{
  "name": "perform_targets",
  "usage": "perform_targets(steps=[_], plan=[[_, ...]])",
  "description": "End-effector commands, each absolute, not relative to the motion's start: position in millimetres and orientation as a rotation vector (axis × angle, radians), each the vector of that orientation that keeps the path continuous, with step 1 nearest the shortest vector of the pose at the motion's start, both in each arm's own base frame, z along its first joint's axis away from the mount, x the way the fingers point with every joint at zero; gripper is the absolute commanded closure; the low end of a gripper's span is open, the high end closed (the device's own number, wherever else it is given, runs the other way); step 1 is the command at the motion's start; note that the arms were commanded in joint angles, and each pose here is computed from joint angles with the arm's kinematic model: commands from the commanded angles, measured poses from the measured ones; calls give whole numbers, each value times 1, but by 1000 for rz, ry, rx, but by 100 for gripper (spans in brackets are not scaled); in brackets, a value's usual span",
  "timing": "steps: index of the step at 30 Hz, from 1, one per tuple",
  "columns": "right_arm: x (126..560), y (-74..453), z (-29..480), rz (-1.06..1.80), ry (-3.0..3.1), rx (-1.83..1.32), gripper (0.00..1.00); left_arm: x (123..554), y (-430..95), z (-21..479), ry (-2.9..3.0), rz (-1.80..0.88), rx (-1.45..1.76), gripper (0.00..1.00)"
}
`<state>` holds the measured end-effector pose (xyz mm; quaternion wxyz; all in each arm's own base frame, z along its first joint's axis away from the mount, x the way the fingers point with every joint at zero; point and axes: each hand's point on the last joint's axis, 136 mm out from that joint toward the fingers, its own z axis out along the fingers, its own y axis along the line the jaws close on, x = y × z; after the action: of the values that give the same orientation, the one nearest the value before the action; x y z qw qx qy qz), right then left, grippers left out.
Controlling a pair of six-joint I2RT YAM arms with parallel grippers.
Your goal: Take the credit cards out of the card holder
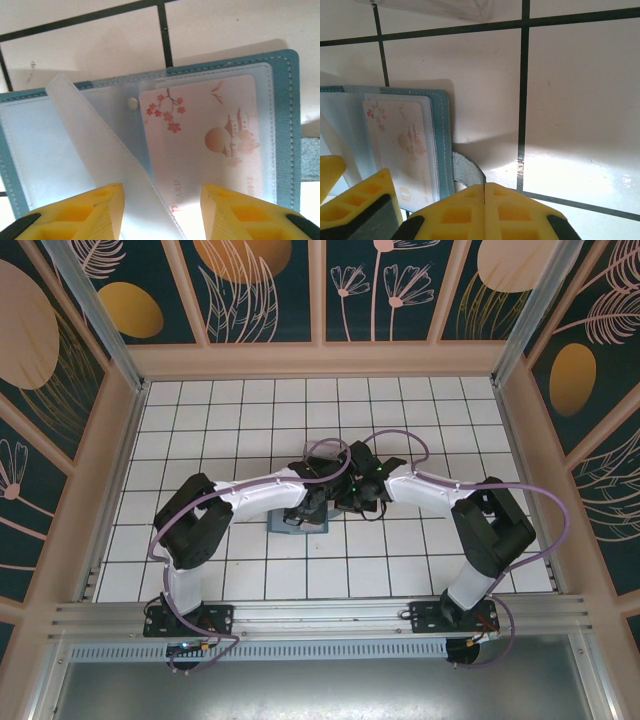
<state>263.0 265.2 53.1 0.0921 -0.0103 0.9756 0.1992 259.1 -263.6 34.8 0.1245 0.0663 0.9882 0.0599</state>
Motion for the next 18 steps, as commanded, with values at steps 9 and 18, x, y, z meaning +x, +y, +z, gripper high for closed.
perform_targets(steps=[9,18], plan=[[260,264,52,556,2910,-42,100,252,-239,43,2863,343,236,55],[263,266,52,552,2912,-47,100,243,-212,43,2840,431,219,54]])
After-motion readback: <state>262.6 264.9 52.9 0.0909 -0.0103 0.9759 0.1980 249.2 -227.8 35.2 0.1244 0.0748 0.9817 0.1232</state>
